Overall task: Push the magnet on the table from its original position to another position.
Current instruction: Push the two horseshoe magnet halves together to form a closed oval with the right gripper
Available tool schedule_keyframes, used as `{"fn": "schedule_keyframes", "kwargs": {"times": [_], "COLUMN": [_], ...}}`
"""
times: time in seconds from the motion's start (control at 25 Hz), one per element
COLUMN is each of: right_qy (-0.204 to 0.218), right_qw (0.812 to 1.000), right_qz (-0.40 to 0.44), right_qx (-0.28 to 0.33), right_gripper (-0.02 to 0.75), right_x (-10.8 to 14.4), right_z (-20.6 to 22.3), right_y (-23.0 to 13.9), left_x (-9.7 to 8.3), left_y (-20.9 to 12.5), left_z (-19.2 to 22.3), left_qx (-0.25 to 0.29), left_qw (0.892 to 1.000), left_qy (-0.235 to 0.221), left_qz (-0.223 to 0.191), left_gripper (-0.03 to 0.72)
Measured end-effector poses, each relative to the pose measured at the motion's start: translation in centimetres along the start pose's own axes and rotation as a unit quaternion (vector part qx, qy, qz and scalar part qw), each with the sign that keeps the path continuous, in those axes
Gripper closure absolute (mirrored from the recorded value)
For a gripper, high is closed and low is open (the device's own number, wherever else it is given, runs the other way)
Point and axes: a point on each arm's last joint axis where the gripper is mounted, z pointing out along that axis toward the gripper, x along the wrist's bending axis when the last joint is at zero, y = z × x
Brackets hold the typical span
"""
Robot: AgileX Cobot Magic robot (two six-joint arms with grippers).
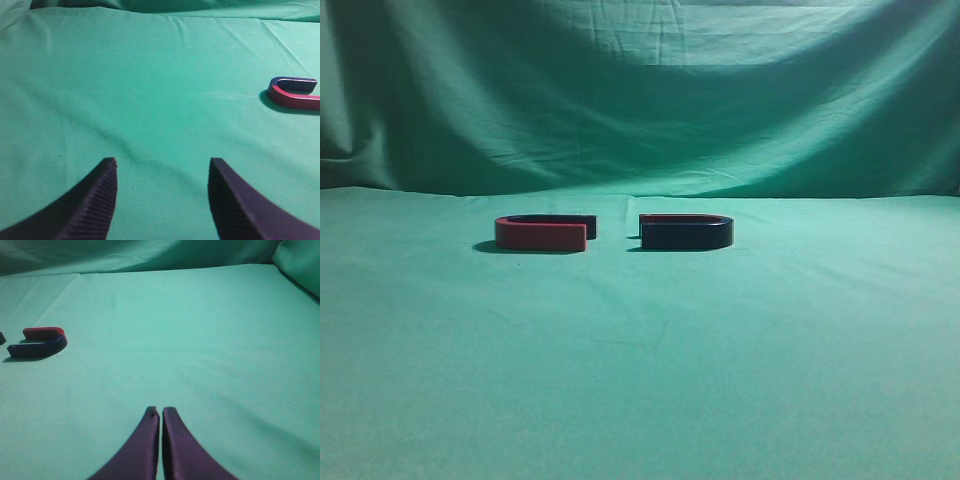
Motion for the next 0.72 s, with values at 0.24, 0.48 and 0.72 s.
{"fn": "schedule_keyframes", "kwargs": {"times": [0.24,0.48,0.72], "right_qy": [0.000,0.010,0.008], "right_qw": [1.000,0.985,0.972], "right_qz": [0.000,0.095,0.079], "right_qx": [-0.002,-0.144,-0.220], "right_gripper": [0.738,0.738,0.738], "right_x": [0.0,-0.1,-0.1], "right_z": [0.0,-0.4,-2.0], "right_y": [0.0,2.6,5.9], "left_x": [0.0,0.0,0.0], "left_y": [0.0,0.0,0.0], "left_z": [0.0,0.0,0.0], "left_qx": [0.000,0.000,0.000], "left_qw": [1.000,1.000,1.000], "left_qy": [0.000,0.000,0.000], "left_qz": [0.000,0.000,0.000], "left_gripper": [0.316,0.316,0.316]}}
